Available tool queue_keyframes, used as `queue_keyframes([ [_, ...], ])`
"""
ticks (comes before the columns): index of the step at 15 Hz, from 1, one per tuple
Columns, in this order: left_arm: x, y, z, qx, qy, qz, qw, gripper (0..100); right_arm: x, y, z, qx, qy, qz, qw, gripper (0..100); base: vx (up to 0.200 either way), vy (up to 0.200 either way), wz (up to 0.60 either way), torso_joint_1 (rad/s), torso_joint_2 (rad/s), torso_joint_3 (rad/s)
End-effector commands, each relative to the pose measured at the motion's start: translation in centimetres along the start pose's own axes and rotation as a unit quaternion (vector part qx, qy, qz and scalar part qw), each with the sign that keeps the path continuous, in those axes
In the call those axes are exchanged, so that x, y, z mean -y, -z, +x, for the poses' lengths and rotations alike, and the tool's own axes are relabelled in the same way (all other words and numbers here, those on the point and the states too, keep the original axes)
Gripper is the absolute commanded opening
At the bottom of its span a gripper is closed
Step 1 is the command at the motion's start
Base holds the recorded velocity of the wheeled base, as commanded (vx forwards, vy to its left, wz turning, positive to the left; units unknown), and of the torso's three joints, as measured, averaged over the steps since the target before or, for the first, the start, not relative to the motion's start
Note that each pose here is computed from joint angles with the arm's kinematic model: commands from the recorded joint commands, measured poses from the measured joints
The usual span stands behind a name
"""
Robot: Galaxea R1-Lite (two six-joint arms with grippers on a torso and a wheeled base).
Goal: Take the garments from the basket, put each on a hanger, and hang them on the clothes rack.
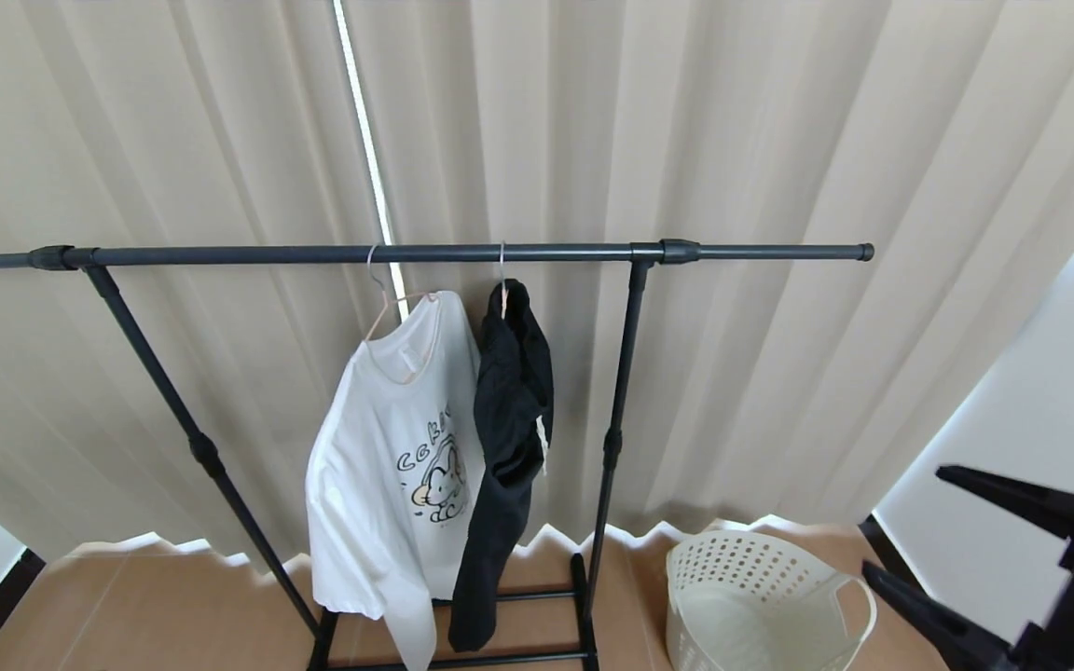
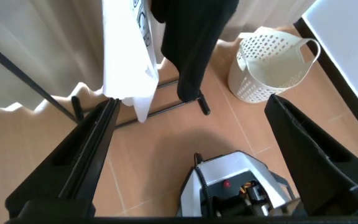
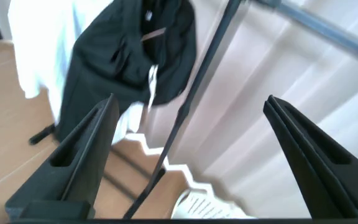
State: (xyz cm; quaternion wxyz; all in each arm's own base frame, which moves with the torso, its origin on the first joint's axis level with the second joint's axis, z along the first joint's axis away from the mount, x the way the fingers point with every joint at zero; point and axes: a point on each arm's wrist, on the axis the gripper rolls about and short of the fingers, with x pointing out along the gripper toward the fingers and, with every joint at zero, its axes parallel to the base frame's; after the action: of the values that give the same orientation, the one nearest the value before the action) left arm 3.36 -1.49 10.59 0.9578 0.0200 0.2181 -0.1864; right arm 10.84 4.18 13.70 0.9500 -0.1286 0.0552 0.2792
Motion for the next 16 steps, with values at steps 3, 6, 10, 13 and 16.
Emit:
queue_keyframes([
  [3,-0.3,3.7,-2.0,0.048,0.017,-0.001,0.9987,100,-3.5,5.1,-9.6,-0.007,0.018,0.048,0.9986,100,0.0,0.0,0.0,0.0,0.0,0.0],
  [6,-0.5,3.9,-2.2,0.059,-0.107,-0.011,0.9925,100,-4.7,7.0,-12.2,-0.003,0.083,0.053,0.9952,100,0.0,0.0,0.0,0.0,0.0,0.0],
  [10,-0.1,4.7,-3.6,0.161,-0.165,-0.009,0.9729,100,-4.6,7.1,-12.2,-0.016,0.159,0.06,0.9853,100,0.0,0.0,0.0,0.0,0.0,0.0],
  [13,-0.1,4.7,-3.6,0.161,-0.181,-0.025,0.97,100,-4.7,7.0,-12.1,-0.022,0.191,0.065,0.9792,100,0.0,0.0,0.0,0.0,0.0,0.0],
  [16,0.4,4.8,-3.5,0.182,-0.204,-0.033,0.9613,100,-5.3,7.2,-12.4,0.01,0.252,0.061,0.9656,100,0.0,0.0,0.0,0.0,0.0,0.0],
])
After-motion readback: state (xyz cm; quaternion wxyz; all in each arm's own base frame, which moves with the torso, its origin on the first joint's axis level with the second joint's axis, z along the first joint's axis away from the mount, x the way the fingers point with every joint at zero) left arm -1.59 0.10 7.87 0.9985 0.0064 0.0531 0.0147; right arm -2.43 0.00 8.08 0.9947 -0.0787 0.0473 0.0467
